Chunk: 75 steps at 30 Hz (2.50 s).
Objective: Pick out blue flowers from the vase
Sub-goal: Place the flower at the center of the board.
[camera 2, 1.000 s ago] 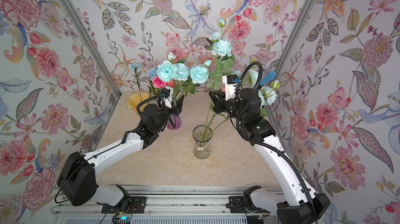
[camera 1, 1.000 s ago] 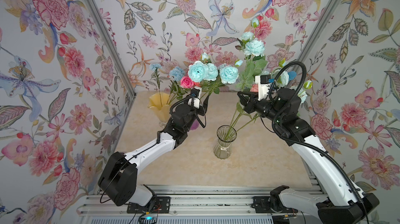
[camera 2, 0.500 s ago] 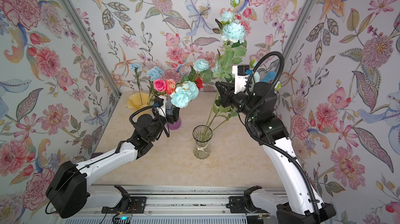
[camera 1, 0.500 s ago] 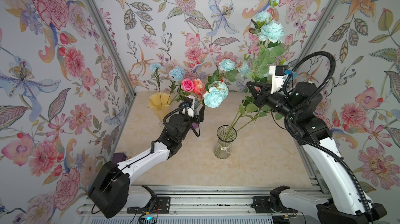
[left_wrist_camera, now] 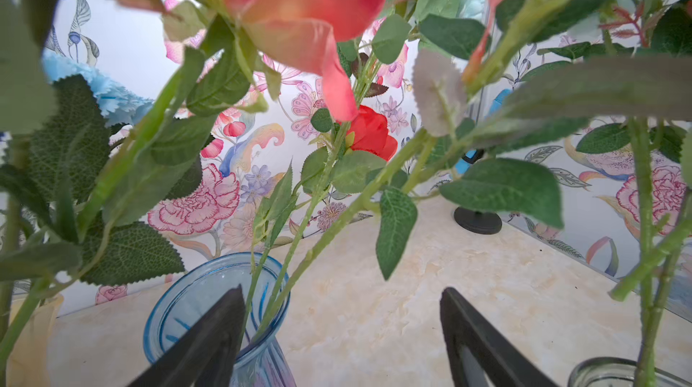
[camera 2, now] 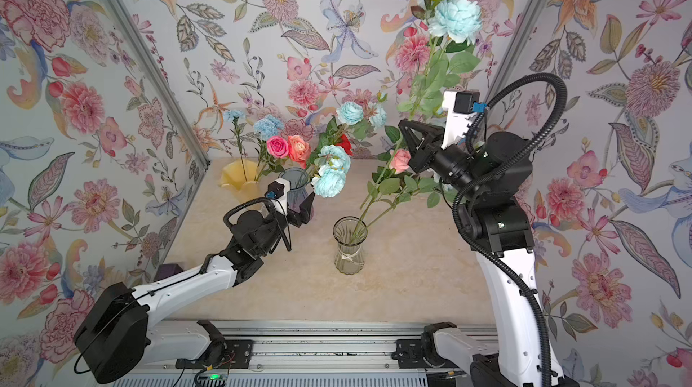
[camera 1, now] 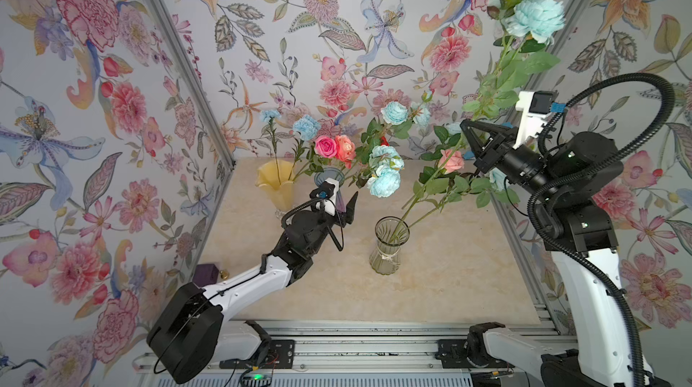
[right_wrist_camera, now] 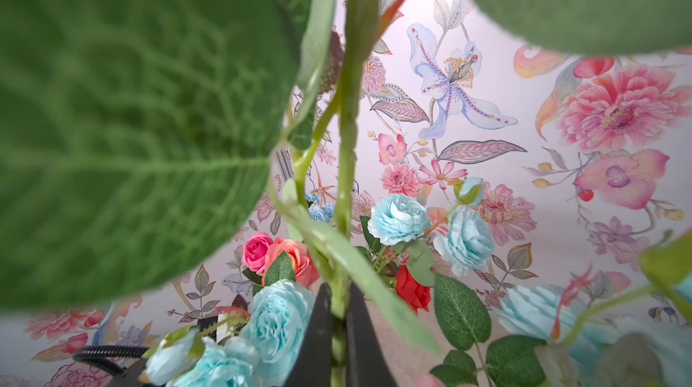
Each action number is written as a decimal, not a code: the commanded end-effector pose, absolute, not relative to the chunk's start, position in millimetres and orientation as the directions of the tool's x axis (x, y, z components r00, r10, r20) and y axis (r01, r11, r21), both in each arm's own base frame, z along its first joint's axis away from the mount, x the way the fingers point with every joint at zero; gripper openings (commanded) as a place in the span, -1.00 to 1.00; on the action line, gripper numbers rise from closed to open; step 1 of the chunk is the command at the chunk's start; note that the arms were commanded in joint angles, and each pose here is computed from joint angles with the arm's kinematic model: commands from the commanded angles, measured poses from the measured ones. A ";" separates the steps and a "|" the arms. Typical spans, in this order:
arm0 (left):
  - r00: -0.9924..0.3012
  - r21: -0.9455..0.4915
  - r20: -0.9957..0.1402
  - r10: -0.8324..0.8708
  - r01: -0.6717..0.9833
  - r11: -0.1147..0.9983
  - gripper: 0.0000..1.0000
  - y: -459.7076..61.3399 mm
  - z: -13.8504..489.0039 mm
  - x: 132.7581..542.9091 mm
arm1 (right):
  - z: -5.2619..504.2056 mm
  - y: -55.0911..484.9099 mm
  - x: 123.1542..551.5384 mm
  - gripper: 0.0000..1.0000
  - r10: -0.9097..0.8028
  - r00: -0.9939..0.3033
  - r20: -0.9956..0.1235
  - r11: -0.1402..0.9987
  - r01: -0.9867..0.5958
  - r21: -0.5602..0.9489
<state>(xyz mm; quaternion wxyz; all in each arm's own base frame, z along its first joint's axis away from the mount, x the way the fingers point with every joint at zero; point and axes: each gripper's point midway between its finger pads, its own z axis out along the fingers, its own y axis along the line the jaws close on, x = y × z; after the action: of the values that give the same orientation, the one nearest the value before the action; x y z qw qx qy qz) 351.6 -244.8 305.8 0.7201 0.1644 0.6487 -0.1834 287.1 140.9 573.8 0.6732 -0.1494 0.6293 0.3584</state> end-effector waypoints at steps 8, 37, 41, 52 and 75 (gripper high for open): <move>0.118 0.033 -0.993 -0.028 0.483 0.875 0.82 -243.8 293.8 341.8 | 600.8 134.5 238.6 -1.00 0.345 -0.062 -0.937 0.599 -0.754 0.270; 0.142 0.066 -0.990 0.001 0.457 0.887 0.92 -236.2 282.3 339.7 | 438.1 -4.7 242.9 -1.00 0.296 -0.236 -0.926 0.941 -0.098 0.325; 0.139 0.066 -0.990 0.002 0.462 0.885 0.92 -238.1 281.1 340.7 | 424.0 -32.4 242.2 -1.00 0.288 -0.236 -0.928 0.958 0.062 0.281; 0.137 0.068 -0.991 0.004 0.461 0.885 0.92 -238.0 280.3 340.7 | 365.1 -79.3 282.2 -1.00 0.368 -0.296 -0.881 0.924 0.225 0.311; 0.126 0.086 -0.992 0.027 0.493 0.866 0.92 -247.5 274.8 342.5 | 229.9 10.7 410.6 -1.00 0.143 -0.739 -0.658 0.950 -0.084 0.300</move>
<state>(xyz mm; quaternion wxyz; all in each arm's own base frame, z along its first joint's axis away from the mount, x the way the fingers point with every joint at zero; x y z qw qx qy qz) 343.5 -241.0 268.8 0.7176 0.1905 0.6508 -0.1586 395.3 0.4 221.8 0.3497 0.0467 0.9249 0.1416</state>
